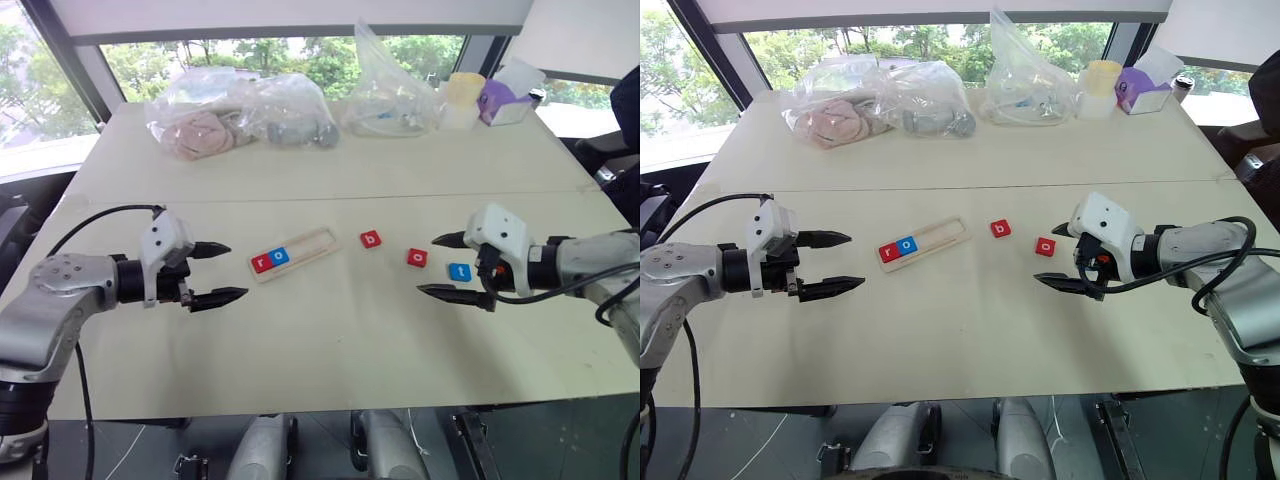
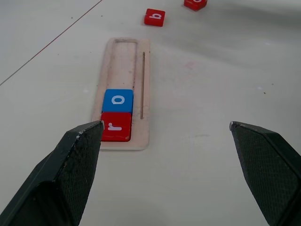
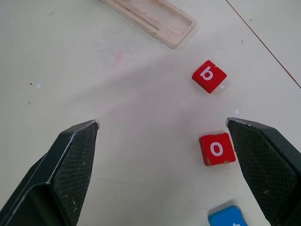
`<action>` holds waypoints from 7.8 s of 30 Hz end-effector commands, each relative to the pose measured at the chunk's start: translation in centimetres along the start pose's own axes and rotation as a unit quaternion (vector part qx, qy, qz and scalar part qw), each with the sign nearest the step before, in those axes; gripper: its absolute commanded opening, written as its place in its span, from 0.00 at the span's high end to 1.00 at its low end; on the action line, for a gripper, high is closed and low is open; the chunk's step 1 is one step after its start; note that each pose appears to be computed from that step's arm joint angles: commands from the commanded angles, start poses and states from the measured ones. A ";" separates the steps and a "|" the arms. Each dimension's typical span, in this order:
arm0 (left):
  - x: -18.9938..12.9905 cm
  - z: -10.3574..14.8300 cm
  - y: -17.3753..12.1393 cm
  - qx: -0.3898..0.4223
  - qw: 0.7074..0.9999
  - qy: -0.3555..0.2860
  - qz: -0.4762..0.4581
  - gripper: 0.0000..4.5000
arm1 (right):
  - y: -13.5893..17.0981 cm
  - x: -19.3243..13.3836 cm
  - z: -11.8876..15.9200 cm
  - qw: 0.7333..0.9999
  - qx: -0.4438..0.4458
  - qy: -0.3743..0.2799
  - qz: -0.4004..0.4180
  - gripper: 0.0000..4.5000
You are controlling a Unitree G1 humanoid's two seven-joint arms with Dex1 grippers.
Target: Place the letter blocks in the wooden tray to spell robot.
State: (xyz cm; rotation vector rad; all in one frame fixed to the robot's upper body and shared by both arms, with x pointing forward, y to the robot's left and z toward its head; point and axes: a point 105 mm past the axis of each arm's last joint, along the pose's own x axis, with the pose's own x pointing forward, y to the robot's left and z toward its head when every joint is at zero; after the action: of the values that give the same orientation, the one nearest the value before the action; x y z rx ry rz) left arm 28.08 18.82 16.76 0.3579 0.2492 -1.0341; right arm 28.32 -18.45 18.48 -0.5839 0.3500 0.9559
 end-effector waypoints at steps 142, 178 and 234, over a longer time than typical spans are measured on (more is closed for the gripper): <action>11.7 -6.0 -6.1 0.078 0.978 0.029 -0.193 0.01 | 1.2 0.0 0.9 0.999 -0.012 -0.004 -0.035 0.00; 1.5 5.2 -3.7 -0.031 0.994 -0.103 -0.032 0.01 | -5.1 12.0 -0.6 0.928 0.266 -0.031 -0.261 0.00; 3.8 3.4 -4.9 -0.032 0.993 -0.087 -0.068 0.00 | 1.7 4.0 -2.2 0.911 0.300 0.029 -0.281 0.74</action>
State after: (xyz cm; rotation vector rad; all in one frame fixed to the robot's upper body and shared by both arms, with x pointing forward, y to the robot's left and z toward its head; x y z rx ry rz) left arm 25.62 12.29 16.85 0.1624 0.1913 -1.1688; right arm 29.81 -16.71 12.98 -0.1332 0.5116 0.2365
